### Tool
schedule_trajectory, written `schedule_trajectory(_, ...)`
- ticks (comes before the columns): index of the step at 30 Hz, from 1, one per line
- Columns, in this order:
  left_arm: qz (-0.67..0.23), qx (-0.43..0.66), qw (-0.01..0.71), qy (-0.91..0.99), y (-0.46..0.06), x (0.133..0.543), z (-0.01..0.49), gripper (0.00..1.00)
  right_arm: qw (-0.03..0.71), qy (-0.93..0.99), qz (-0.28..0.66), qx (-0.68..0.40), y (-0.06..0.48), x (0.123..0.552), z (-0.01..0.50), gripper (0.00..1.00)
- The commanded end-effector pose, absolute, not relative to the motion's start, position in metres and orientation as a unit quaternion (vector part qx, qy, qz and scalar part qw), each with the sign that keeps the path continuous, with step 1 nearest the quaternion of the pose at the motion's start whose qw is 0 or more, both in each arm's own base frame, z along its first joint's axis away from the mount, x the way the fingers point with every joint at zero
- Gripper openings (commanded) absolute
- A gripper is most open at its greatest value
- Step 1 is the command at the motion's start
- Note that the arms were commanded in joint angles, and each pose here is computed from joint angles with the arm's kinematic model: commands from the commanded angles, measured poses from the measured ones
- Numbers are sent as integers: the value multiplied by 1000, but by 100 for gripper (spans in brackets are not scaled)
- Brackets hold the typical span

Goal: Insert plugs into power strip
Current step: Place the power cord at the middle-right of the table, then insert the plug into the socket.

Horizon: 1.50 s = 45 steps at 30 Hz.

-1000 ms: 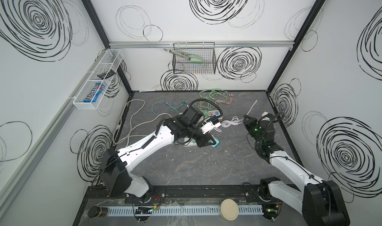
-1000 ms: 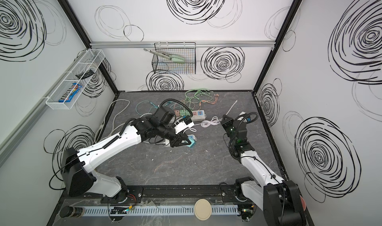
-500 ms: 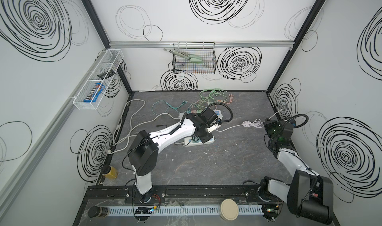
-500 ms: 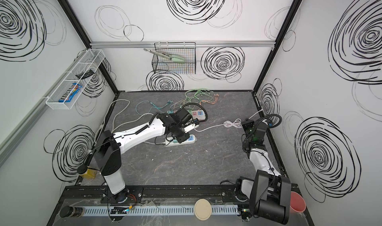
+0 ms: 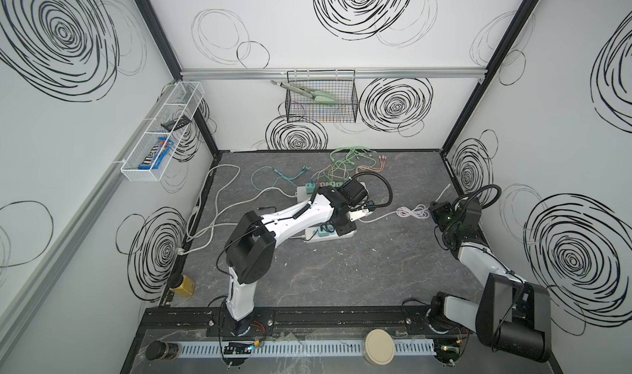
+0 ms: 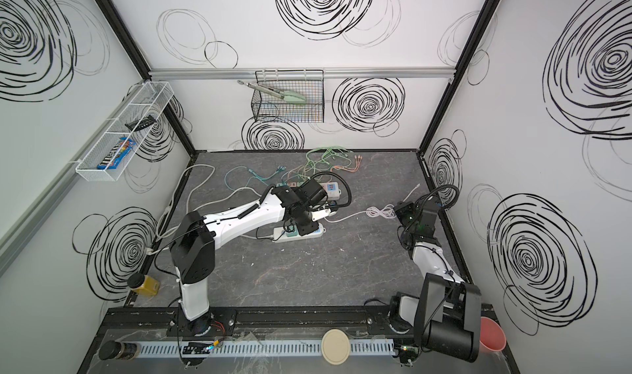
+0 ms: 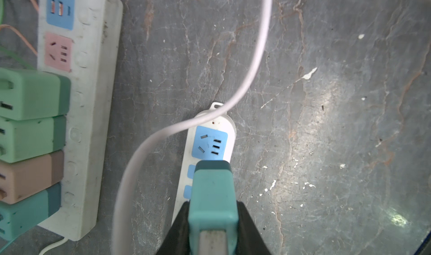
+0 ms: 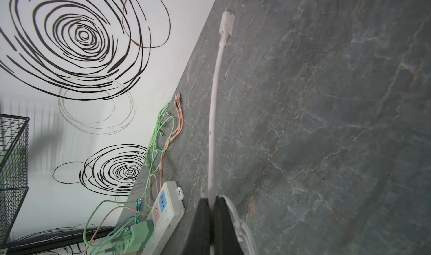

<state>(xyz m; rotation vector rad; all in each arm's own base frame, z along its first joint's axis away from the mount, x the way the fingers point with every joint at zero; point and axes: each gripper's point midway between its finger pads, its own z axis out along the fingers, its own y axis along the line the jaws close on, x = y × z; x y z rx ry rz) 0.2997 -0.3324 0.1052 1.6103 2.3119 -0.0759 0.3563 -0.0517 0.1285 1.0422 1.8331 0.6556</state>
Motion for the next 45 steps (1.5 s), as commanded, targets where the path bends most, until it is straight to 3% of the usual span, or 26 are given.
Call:
schedule_trajectory(1,-22,583,139,800,-334,296,107,0,446,745,245,431,-62,357,132,0)
schedule_trajectory(11,-13,604,138,785,-343,303,99,0,422,758,241,436,-70,351,115,0)
schedule_trajectory(12,-13,605,136,785,-343,302,98,0,417,757,231,446,-74,349,111,9)
schedule_trajectory(16,-13,606,137,784,-346,304,97,0,414,748,198,480,-94,337,103,72)
schedule_trajectory(17,-14,607,137,783,-347,304,97,0,423,749,200,469,-94,337,108,83)
schedule_trajectory(19,-15,608,137,782,-348,304,97,0,436,756,197,446,-94,336,117,96)
schedule_trajectory(35,-16,633,121,764,-348,300,95,0,454,786,258,331,-59,343,151,97)
schedule_trajectory(45,-2,635,109,765,-347,305,81,0,449,789,265,327,-55,342,150,97)
